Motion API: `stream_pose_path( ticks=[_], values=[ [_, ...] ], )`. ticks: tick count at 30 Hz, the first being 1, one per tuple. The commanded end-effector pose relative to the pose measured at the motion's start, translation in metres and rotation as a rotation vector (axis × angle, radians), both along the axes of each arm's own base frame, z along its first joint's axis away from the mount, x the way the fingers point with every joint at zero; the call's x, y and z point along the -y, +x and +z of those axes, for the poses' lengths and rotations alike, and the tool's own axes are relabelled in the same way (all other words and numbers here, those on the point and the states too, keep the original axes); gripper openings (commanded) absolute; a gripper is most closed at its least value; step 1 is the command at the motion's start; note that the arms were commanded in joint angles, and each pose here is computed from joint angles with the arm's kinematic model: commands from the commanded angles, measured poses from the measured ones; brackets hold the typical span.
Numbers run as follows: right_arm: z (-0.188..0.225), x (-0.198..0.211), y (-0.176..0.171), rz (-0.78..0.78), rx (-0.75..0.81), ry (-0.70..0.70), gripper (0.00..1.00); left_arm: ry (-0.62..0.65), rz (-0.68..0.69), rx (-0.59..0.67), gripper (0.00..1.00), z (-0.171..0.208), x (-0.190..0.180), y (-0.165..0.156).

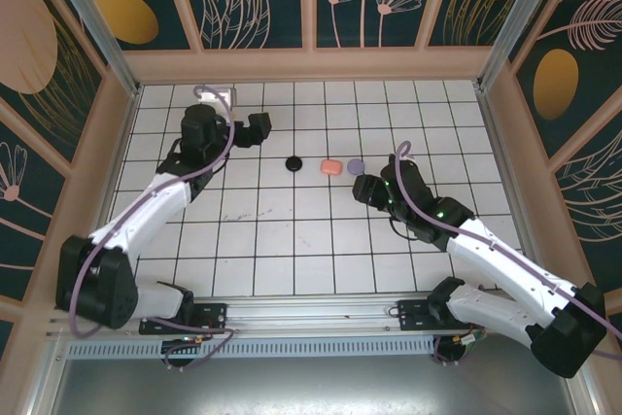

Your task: Insert the wireless bluetooth earbuds into the charging case

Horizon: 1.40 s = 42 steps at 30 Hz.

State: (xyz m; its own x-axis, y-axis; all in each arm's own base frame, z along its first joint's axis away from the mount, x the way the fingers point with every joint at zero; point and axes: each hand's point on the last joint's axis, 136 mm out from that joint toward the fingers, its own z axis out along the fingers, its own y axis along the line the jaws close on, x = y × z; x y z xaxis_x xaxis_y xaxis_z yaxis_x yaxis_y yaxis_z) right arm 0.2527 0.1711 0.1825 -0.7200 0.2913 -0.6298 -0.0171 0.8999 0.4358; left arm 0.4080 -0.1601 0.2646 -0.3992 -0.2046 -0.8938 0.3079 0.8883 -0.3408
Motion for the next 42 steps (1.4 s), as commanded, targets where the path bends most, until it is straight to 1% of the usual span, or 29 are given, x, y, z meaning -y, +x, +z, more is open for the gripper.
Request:
stream_pose_path(
  ticks=[1,2,4,8,11,13,15,17,18,22,24,26,28,31,33,37,40,42],
  values=[
    [0.024,0.011,0.005,-0.034,0.063,-0.027,0.85,0.063,0.063,0.080,0.99,0.019,-0.022,-0.013],
    [0.028,0.015,0.007,-0.044,0.076,-0.042,0.87,0.072,0.078,0.111,0.99,0.027,-0.027,-0.018],
    [0.037,0.024,0.011,-0.076,0.106,-0.072,0.88,0.090,0.116,0.179,0.99,0.042,-0.039,-0.030],
    [0.057,0.051,0.020,-0.183,0.179,-0.174,0.89,0.162,0.198,0.370,0.99,0.063,-0.065,-0.060],
    [0.070,0.074,0.028,-0.278,0.233,-0.250,0.91,0.248,0.243,0.513,0.99,0.065,-0.081,-0.085],
    [0.077,0.091,0.033,-0.359,0.281,-0.303,0.92,0.316,0.303,0.557,0.99,0.059,-0.096,-0.097],
    [0.080,0.110,0.035,-0.462,0.333,-0.360,0.92,0.386,0.372,0.530,0.99,0.045,-0.111,-0.102],
    [0.078,0.124,0.036,-0.529,0.371,-0.391,0.92,0.402,0.454,0.493,0.99,0.035,-0.127,-0.103],
    [0.076,0.131,0.038,-0.558,0.386,-0.398,0.92,0.399,0.490,0.483,0.99,0.030,-0.133,-0.104],
    [0.060,0.153,0.047,-0.637,0.396,-0.414,0.94,0.334,0.561,0.476,0.99,0.008,-0.143,-0.104],
    [0.052,0.165,0.053,-0.661,0.393,-0.447,0.95,0.315,0.584,0.472,0.99,-0.005,-0.145,-0.101],
    [0.043,0.177,0.057,-0.697,0.376,-0.462,0.95,0.320,0.594,0.474,0.99,-0.013,-0.146,-0.098],
    [0.031,0.188,0.060,-0.724,0.353,-0.460,0.95,0.356,0.604,0.460,0.99,-0.026,-0.147,-0.095],
    [0.016,0.198,0.066,-0.710,0.342,-0.438,0.98,0.396,0.609,0.423,0.99,-0.050,-0.150,-0.093],
    [0.010,0.203,0.071,-0.687,0.359,-0.417,0.99,0.383,0.609,0.408,0.99,-0.061,-0.153,-0.093],
    [0.007,0.214,0.075,-0.688,0.403,-0.389,0.99,0.381,0.567,0.407,0.99,-0.072,-0.147,-0.083],
    [0.005,0.220,0.078,-0.687,0.428,-0.401,0.99,0.368,0.577,0.398,0.99,-0.080,-0.149,-0.076],
    [0.002,0.222,0.079,-0.682,0.440,-0.433,0.99,0.395,0.567,0.375,0.99,-0.088,-0.148,-0.069]
  ],
)
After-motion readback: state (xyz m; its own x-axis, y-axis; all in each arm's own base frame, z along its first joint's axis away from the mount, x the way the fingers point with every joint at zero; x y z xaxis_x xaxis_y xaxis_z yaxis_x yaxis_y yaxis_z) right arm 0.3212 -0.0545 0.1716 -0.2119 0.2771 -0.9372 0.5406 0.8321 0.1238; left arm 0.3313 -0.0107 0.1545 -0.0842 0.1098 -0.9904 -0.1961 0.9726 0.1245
